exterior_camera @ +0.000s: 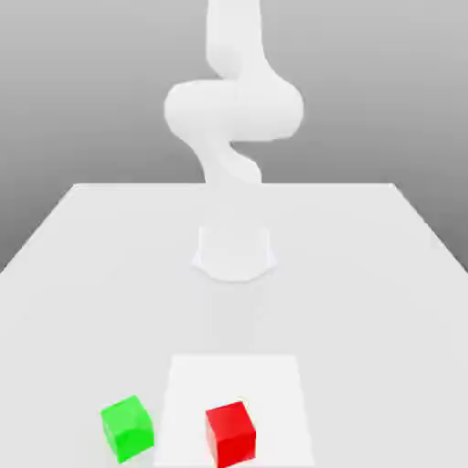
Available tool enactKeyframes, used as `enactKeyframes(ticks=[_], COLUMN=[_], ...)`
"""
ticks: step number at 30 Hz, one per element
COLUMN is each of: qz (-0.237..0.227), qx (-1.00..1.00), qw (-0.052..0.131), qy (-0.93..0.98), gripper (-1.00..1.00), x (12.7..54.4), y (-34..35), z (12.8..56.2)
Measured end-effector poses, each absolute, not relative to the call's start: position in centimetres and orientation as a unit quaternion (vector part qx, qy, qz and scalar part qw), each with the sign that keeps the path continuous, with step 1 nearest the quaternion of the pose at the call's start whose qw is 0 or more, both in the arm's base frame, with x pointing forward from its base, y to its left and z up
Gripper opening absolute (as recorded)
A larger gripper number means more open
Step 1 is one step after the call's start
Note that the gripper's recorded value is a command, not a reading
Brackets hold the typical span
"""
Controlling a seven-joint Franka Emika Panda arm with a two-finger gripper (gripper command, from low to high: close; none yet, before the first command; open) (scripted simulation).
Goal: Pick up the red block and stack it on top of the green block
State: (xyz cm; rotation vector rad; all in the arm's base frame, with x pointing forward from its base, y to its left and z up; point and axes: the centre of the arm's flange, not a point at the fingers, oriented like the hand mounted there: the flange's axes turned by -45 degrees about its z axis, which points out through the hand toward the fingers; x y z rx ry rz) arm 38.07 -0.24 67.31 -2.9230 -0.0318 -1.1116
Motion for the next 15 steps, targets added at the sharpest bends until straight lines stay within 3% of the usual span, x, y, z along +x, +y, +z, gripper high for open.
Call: enactKeyframes(ticks=[7,15], qz=[-0.257,-0.144], qx=[-0.965,-0.984], qw=[0.015,0.015], qy=[-0.057,-0.108], gripper=[0.0,0.0], x=[45.6,49.5], y=[-0.3,0.0], z=[55.1,39.9])
